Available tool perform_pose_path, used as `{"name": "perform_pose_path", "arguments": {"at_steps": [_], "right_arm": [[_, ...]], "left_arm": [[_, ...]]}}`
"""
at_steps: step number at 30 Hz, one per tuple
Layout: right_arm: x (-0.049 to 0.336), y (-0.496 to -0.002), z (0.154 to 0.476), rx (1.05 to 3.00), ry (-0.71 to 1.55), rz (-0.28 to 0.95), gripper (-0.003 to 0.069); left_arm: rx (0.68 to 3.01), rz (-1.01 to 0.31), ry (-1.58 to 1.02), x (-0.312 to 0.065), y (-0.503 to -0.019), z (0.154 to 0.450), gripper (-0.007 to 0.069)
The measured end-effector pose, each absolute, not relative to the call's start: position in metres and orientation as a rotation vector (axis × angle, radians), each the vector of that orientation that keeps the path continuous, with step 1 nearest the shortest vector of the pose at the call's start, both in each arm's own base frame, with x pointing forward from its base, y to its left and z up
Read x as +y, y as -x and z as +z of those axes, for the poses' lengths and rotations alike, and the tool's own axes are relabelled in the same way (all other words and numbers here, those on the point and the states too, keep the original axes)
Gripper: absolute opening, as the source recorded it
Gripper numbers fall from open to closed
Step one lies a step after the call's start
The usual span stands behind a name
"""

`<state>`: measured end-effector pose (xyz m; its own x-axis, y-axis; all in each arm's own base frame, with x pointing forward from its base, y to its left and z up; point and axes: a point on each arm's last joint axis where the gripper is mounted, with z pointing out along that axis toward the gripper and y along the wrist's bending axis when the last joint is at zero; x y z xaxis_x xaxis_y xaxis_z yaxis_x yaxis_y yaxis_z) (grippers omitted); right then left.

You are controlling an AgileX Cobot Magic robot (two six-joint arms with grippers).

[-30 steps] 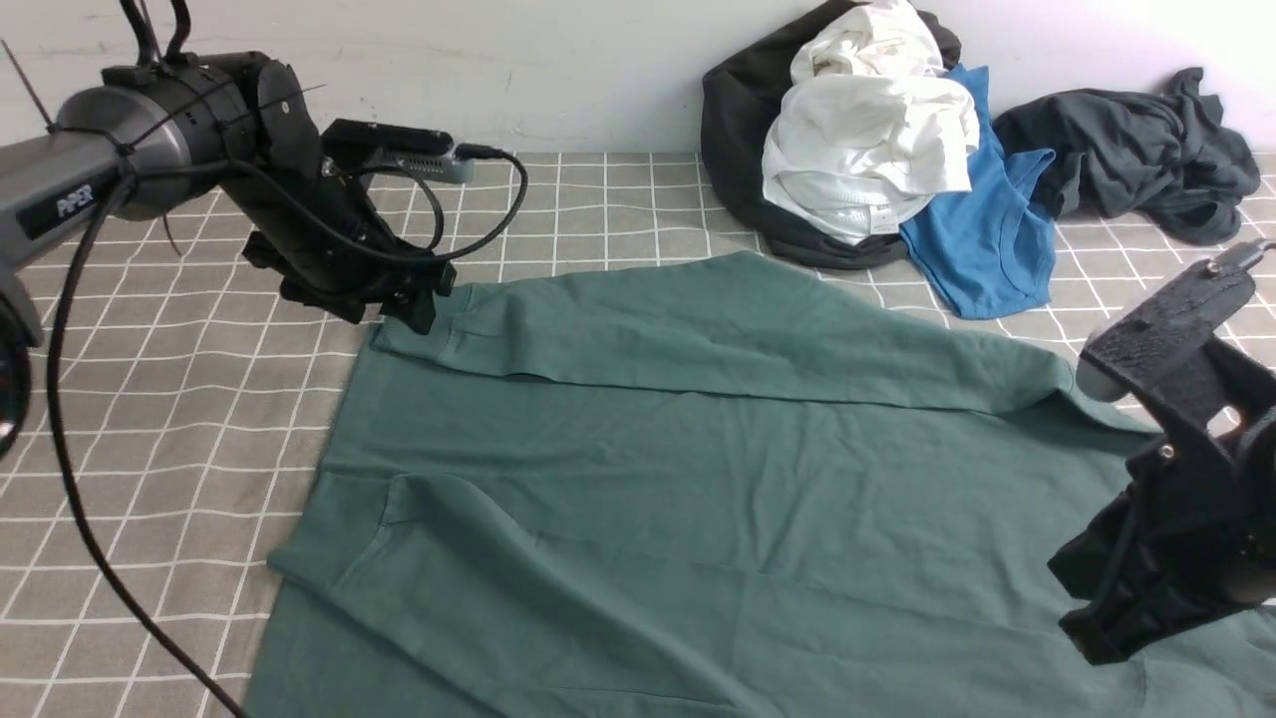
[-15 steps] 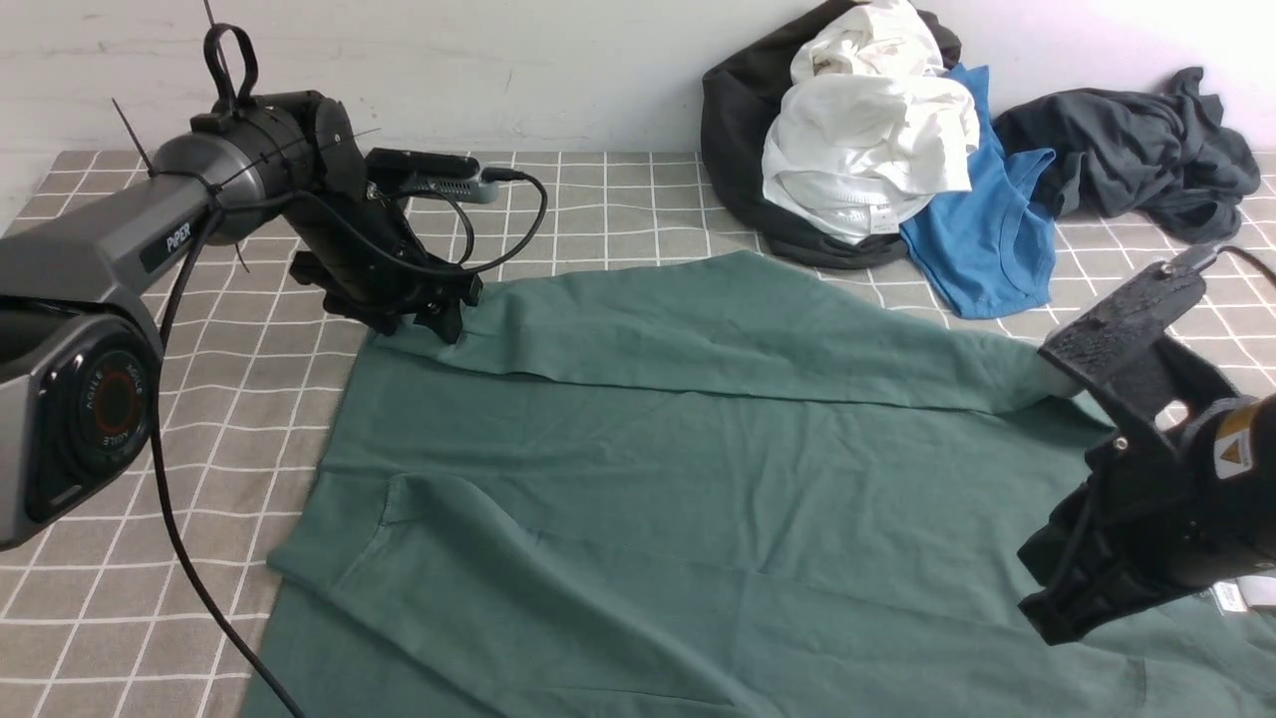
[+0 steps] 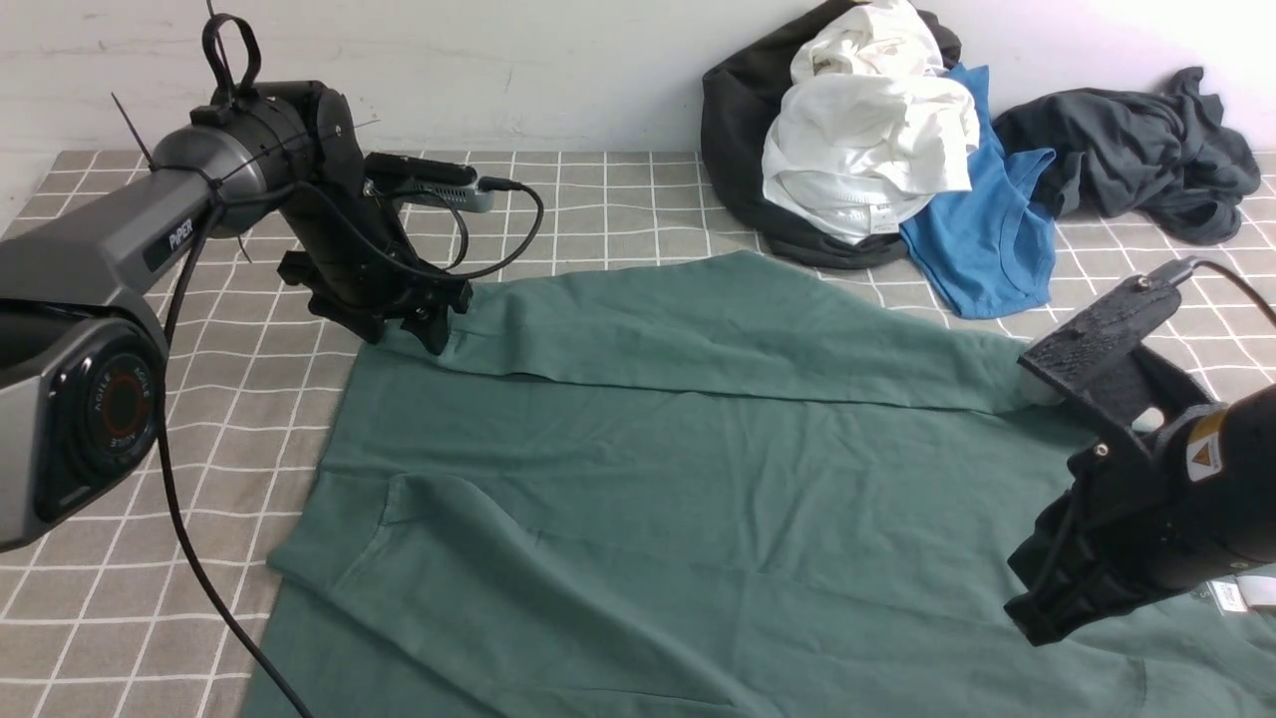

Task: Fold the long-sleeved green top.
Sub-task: Use the left arm to clamp the cuff farthest from it, then use the left arm to drag and drop the cuff onto the cuff closest to the left arm

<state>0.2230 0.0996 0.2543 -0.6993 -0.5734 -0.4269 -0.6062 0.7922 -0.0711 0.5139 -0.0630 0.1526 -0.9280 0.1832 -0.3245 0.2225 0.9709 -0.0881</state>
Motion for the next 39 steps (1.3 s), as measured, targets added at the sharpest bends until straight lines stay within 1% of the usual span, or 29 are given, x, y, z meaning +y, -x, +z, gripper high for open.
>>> {"name": "perform_pose_path", "arguments": {"at_steps": [3, 6, 7, 8, 14, 20, 22, 24, 25, 27, 28, 29, 30, 31, 32, 35, 39], "right_arm": [[0.1, -0.223, 0.254, 2.549, 0.886, 0.103, -0.0008], [0.1, -0.223, 0.254, 2.549, 0.886, 0.103, -0.0008], [0.1, -0.223, 0.254, 2.549, 0.886, 0.103, -0.0008], [0.1, -0.223, 0.254, 2.549, 0.886, 0.103, -0.0008], [0.1, -0.223, 0.254, 2.549, 0.886, 0.103, -0.0008], [0.1, -0.223, 0.254, 2.549, 0.886, 0.103, -0.0008], [0.1, -0.223, 0.254, 2.549, 0.886, 0.103, -0.0008], [0.1, -0.223, 0.254, 2.549, 0.886, 0.102, -0.0008], [0.099, -0.223, 0.254, 2.549, 0.887, 0.101, -0.0008], [0.099, -0.223, 0.254, 2.554, 0.899, 0.087, -0.0008], [0.098, -0.223, 0.254, 2.555, 0.902, 0.085, -0.0008], [0.097, -0.221, 0.255, 2.577, 0.916, 0.076, -0.0008], [0.097, -0.221, 0.256, 2.584, 0.919, 0.076, -0.0008], [0.097, -0.221, 0.26, 2.6, 0.928, 0.074, -0.0008], [0.097, -0.22, 0.26, 2.608, 0.933, 0.072, -0.0008], [0.097, -0.215, 0.275, 2.627, 0.955, 0.078, -0.0008], [0.099, -0.2, 0.289, 2.607, 0.978, 0.113, -0.0008]], "left_arm": [[2.8, -0.186, -0.291, -0.063, -0.514, 0.153, 0.0421], [2.799, -0.181, -0.289, -0.062, -0.514, 0.153, 0.0326], [2.799, -0.182, -0.289, -0.062, -0.514, 0.153, 0.0312], [2.798, -0.183, -0.289, -0.062, -0.514, 0.155, 0.0242], [2.788, -0.193, -0.293, -0.063, -0.513, 0.162, 0.0035], [2.769, -0.195, -0.325, -0.063, -0.512, 0.17, 0.0024], [2.763, -0.211, -0.329, -0.064, -0.51, 0.178, 0.0024], [2.759, -0.227, -0.34, -0.065, -0.505, 0.195, 0.0024], [2.76, -0.233, -0.341, -0.065, -0.504, 0.198, 0.0024], [2.783, -0.262, -0.358, -0.065, -0.488, 0.227, 0.0024], [2.786, -0.265, -0.36, -0.065, -0.487, 0.229, 0.0024], [2.802, -0.274, -0.367, -0.065, -0.473, 0.245, 0.0024], [2.802, -0.273, -0.367, -0.064, -0.471, 0.246, 0.0024], [2.819, -0.278, -0.368, -0.063, -0.456, 0.255, 0.0024], [2.822, -0.278, -0.368, -0.063, -0.454, 0.256, 0.0024], [2.869, -0.281, -0.357, -0.058, -0.405, 0.265, 0.0024], [2.88, -0.273, -0.329, -0.051, -0.347, 0.263, 0.0024]]}}
